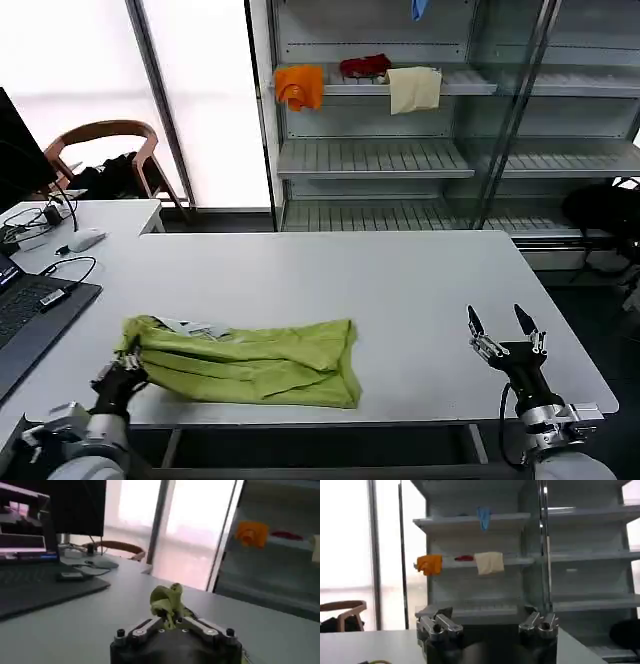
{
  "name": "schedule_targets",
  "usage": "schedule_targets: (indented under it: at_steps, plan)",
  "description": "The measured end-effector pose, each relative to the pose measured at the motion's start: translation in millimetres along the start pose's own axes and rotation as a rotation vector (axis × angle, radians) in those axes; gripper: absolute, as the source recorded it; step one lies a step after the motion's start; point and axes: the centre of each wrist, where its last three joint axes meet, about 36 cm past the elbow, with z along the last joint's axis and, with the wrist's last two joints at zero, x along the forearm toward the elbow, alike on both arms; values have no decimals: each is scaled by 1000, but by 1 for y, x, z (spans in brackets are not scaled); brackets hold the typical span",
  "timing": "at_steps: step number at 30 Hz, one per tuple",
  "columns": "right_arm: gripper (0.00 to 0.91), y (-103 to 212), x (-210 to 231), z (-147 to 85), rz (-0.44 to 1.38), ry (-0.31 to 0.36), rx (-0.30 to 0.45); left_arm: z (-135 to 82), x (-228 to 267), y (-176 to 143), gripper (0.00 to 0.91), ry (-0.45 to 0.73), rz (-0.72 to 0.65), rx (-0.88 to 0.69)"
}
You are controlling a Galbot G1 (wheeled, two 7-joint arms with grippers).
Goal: Fold and organize the clothes.
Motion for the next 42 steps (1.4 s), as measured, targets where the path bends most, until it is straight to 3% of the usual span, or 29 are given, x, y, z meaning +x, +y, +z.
schedule_targets:
  at_steps: [7,12,31,42]
  plan:
    - [907,2,-5,-2,-4,-5,3,-34,3,29,0,-82,-61,-22]
    - [907,5,-6,-2,0,-8,6,-37,9,24,0,-130,-15,-36]
    - [907,12,-5,1,4,-7,2,50,20,-85,10,-181,389,-159]
    - [907,15,-3,4,6,-4,2,84,28,-111,20,-156,515,-236]
